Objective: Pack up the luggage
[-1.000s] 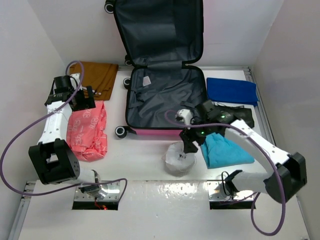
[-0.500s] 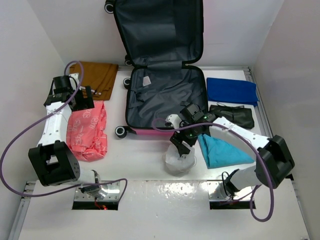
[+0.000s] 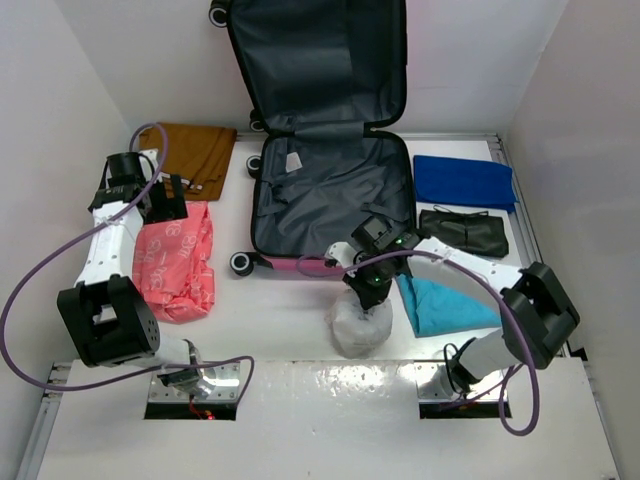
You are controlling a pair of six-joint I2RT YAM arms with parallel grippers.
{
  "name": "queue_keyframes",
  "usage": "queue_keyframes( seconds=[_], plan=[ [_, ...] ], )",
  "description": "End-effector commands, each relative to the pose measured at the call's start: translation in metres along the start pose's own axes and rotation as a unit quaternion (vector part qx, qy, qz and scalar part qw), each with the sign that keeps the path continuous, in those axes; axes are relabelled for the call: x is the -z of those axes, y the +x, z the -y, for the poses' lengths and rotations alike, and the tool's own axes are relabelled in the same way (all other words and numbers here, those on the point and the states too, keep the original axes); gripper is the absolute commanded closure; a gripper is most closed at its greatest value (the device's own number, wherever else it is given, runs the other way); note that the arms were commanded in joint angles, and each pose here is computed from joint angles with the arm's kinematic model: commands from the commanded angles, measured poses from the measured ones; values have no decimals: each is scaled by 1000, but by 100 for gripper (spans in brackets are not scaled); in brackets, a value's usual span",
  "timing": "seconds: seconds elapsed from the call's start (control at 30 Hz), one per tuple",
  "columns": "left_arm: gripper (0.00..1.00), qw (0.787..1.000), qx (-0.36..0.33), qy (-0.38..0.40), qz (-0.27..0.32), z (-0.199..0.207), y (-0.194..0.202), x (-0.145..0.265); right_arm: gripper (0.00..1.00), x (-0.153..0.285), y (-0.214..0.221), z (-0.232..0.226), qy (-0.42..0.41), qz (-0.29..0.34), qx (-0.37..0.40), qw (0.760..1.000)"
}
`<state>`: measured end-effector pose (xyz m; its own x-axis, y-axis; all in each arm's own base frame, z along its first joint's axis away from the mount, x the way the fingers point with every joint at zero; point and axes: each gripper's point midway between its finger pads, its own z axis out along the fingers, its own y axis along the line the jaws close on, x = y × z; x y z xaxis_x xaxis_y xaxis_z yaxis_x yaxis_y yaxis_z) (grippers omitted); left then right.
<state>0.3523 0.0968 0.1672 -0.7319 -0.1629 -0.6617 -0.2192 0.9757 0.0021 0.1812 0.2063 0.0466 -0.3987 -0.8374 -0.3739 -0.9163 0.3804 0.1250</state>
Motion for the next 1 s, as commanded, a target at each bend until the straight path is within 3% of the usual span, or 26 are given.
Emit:
queue_keyframes(
  seconds=[0.0, 0.1, 0.17, 0.2, 0.3, 0.33, 0.37, 0.43, 0.47, 0.5, 0.57, 0.6, 0.67, 0.7, 0.83, 0.97],
  plan=[
    [0, 1000, 3, 0, 10, -6, -7, 1, 100, 38, -30, -9, -32, 60, 26, 997],
    [0, 1000, -2, 11, 10, -3, -7, 1, 100, 114, -89, -6, -23, 146, 42, 988],
    [0, 1000, -7, 15, 15, -2, -11, 2, 100, 130, -106, -3, -26, 165, 36, 985],
    [0, 1000, -7, 23, 16, 1, -11, 2, 100, 160, -130, 7, 3, 196, 43, 980],
    [0, 999, -8, 34, 27, 5, -17, 7, 100, 160, -152, 45, 57, 199, -2, 978],
    [0, 999, -9, 33, 33, 5, -23, 10, 100, 174, -177, 62, 83, 223, -4, 971],
    [0, 999, -9, 33, 40, 5, -28, 12, 100, 162, -178, 95, 128, 201, -53, 970],
    [0, 999, -5, 33, 39, 5, -30, 11, 100, 174, -208, 132, 168, 218, -94, 957],
    [0, 999, -5, 33, 39, 5, -30, 11, 100, 155, -201, 167, 196, 186, -141, 952],
    [0, 999, 0, 33, 39, 5, -32, 9, 100, 177, -240, 190, 216, 232, -148, 937],
    [0, 999, 4, 27, 43, 3, -34, 9, 100, 171, -240, 218, 235, 228, -194, 925],
    [0, 999, 12, 24, 43, 0, -34, 9, 100, 148, -241, 237, 232, 223, -224, 920],
    [0, 999, 12, 24, 39, 0, -32, 6, 100, 144, -259, 252, 242, 268, -223, 906],
    [0, 999, 13, 20, 34, -2, -29, 4, 100, 117, -251, 255, 236, 260, -236, 906],
    [0, 999, 18, 14, 29, -3, -25, 3, 100, 83, -266, 268, 228, 273, -240, 903],
    [0, 999, 22, 6, 29, -9, -25, 0, 100, 73, -292, 286, 220, 328, -252, 883]
  ],
)
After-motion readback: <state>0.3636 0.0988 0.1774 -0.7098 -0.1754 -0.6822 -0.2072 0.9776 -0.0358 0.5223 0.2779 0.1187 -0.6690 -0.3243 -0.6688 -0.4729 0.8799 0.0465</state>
